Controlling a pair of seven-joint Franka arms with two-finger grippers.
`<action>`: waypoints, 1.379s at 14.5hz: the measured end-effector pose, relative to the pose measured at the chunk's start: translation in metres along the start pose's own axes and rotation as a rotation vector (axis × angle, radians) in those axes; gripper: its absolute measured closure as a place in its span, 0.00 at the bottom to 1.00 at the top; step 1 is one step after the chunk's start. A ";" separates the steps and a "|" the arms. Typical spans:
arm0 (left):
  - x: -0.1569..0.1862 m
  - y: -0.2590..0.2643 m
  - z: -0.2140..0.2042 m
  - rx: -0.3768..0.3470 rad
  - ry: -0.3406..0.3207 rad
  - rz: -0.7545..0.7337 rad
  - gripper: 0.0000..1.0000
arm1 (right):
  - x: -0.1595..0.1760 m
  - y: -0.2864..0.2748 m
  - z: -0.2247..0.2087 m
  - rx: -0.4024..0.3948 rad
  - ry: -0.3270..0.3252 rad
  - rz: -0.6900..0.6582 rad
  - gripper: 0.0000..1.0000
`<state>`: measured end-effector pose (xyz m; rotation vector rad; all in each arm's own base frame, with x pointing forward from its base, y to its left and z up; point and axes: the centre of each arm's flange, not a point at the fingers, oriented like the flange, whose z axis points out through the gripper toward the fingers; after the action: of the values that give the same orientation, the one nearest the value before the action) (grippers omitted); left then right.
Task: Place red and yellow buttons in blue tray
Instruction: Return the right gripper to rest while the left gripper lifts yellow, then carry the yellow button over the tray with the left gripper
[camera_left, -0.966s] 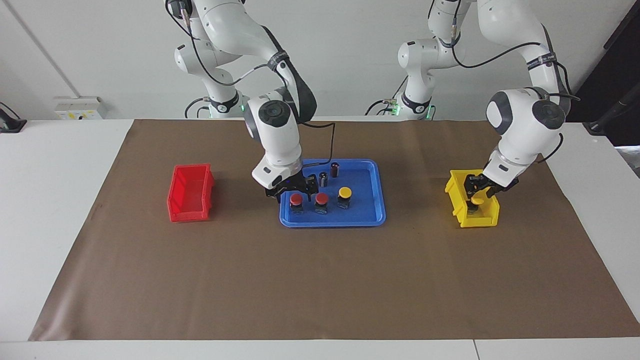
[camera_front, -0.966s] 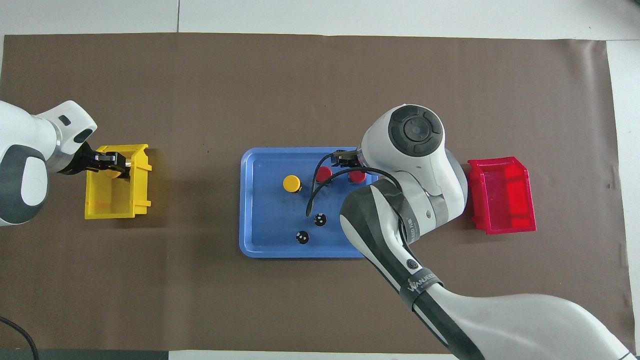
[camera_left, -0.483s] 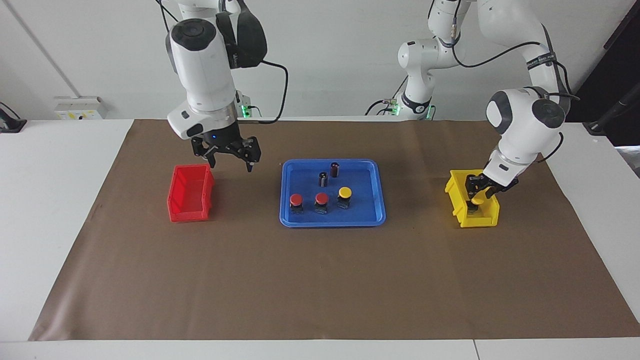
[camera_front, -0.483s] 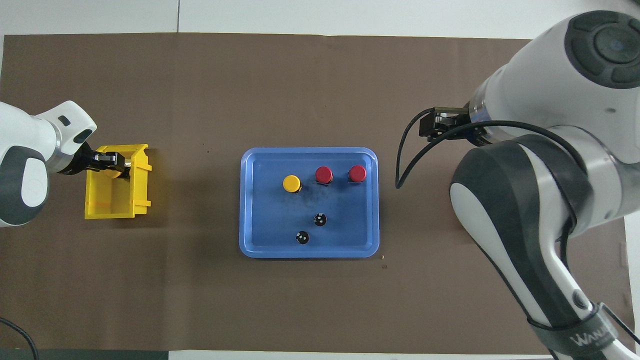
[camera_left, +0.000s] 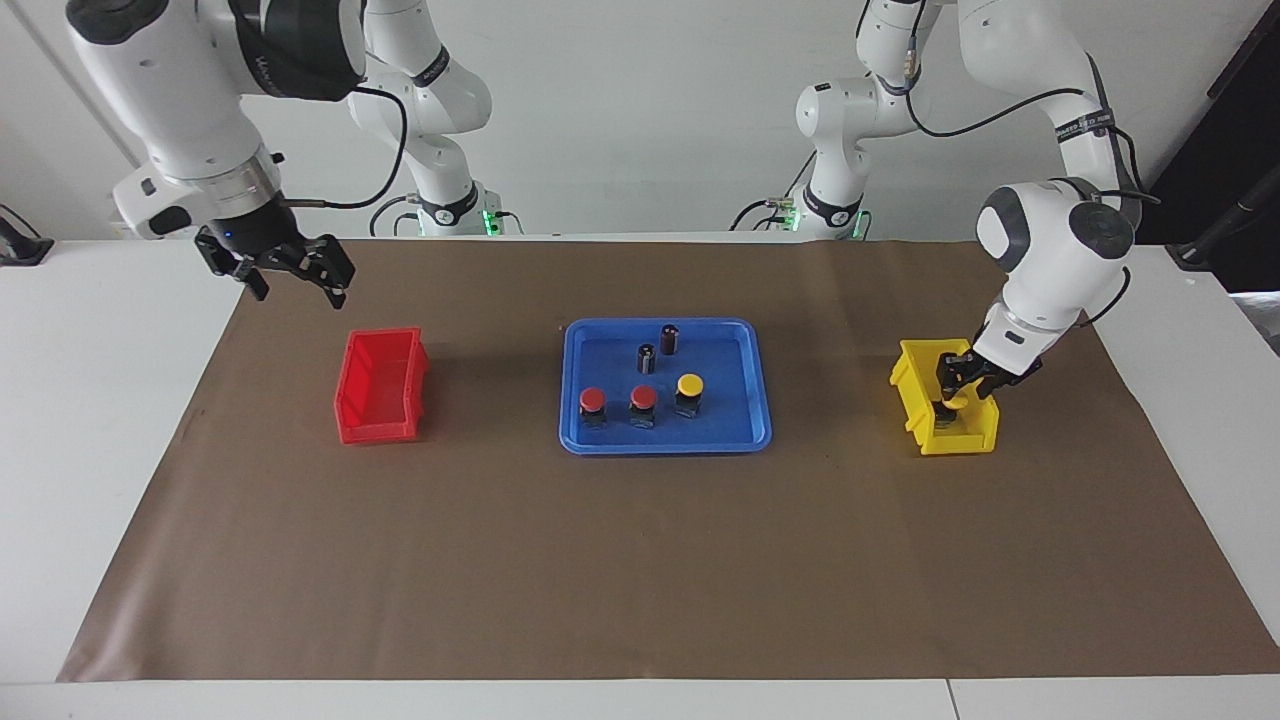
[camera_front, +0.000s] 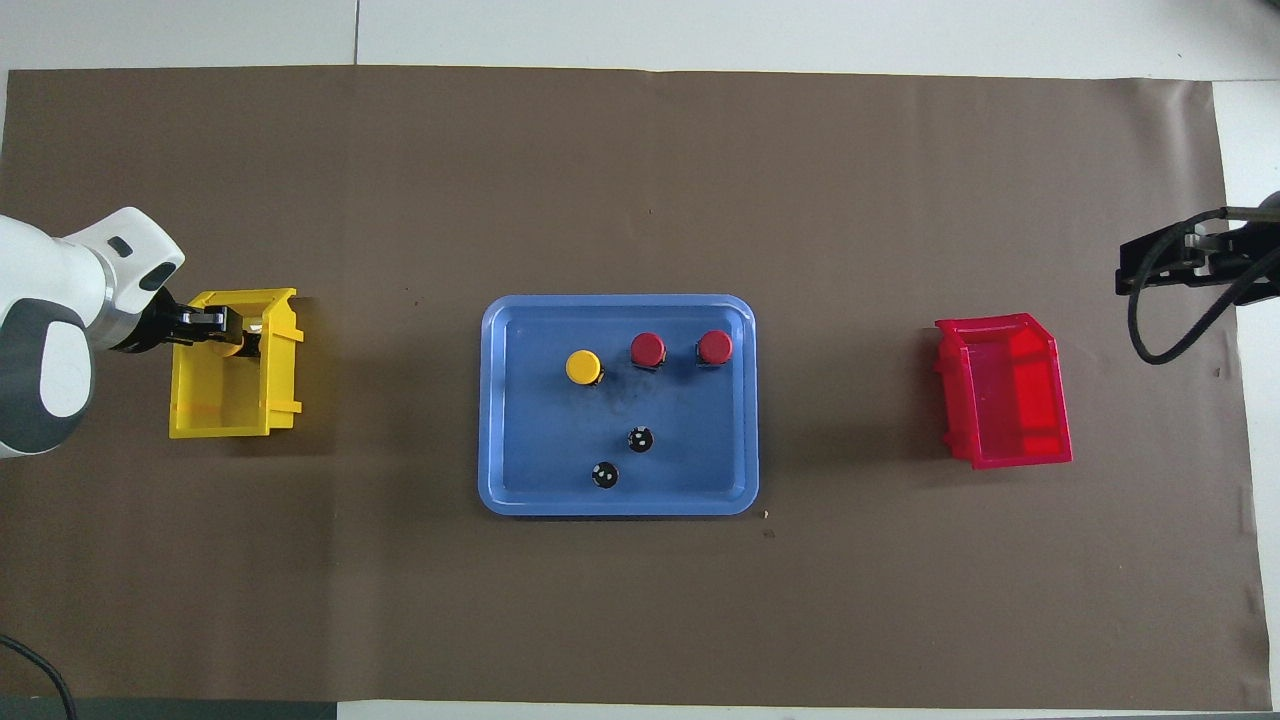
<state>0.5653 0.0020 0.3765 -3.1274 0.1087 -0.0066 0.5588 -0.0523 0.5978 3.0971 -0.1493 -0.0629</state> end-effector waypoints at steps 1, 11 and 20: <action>0.001 0.000 0.004 0.000 0.001 0.000 0.43 | -0.003 0.018 0.002 0.002 -0.021 -0.038 0.00; 0.003 0.002 0.011 -0.001 -0.004 0.003 0.59 | -0.024 0.060 0.000 0.014 -0.066 -0.004 0.00; 0.022 0.084 -0.118 -0.005 -0.094 -0.027 0.59 | -0.024 0.057 0.002 0.015 -0.069 -0.010 0.00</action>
<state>0.5805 -0.0852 0.4937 -3.1268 0.0662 0.1405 0.5299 -0.1069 0.5993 3.1118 -0.1374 -0.1694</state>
